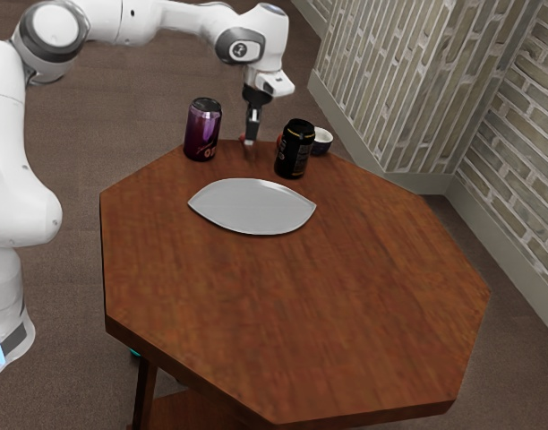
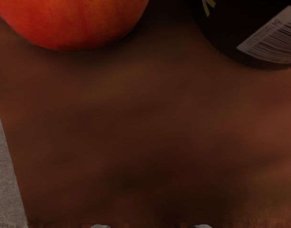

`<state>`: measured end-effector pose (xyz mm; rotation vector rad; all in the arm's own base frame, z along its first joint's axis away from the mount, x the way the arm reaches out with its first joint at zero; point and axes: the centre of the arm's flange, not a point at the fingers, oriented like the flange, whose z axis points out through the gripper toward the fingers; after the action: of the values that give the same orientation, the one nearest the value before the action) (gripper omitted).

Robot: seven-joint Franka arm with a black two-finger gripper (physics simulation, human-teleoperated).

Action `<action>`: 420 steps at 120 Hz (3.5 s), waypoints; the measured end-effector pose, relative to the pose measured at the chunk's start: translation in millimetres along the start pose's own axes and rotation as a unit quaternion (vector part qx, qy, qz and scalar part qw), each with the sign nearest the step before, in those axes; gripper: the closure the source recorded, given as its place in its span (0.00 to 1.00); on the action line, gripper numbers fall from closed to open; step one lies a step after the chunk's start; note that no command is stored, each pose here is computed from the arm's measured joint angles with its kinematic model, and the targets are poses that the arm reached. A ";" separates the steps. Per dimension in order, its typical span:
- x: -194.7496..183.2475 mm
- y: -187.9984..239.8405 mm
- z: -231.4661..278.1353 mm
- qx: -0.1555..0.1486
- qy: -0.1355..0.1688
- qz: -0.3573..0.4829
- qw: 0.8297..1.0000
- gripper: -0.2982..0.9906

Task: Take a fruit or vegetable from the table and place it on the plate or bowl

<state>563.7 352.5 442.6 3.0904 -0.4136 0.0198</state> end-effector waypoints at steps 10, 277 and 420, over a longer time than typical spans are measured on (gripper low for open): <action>2.9 17.1 -32.1 0.020 -0.013 0.000 1.000 0.64; -35.0 377.4 -117.3 0.018 -0.070 -0.018 0.997 0.65; -28.3 266.3 -30.2 -0.021 0.046 -0.016 0.999 0.64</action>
<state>466.0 103.8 478.2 3.0395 -0.3566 0.1498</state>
